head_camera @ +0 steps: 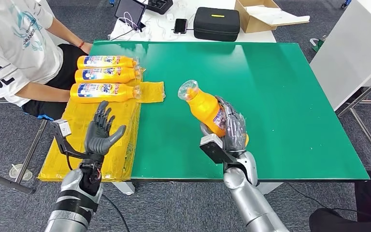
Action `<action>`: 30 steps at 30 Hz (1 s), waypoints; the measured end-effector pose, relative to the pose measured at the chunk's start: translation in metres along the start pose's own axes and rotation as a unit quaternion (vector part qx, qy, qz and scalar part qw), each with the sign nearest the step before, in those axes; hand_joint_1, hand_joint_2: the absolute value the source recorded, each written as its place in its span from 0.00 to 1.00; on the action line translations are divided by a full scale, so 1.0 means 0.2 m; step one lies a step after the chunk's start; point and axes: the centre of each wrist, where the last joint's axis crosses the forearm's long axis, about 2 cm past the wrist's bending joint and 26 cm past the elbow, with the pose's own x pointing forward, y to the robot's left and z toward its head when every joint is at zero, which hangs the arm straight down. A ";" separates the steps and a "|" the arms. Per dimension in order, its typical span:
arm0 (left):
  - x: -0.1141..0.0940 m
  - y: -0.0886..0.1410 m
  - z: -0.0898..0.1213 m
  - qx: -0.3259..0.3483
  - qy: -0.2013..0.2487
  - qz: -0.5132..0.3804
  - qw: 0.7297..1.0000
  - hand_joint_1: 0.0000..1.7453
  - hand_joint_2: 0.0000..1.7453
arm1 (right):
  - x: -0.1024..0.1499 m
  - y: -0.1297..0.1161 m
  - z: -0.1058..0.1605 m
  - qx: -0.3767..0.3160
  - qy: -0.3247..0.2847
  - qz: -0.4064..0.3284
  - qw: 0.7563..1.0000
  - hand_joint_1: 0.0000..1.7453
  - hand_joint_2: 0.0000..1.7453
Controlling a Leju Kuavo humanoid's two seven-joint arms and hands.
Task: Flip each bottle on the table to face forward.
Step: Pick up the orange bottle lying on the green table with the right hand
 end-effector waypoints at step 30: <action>-0.13 -0.28 0.00 -0.173 0.093 0.104 0.975 0.00 1.00 | 0.31 0.38 0.11 0.053 -0.061 -0.094 0.992 1.00 1.00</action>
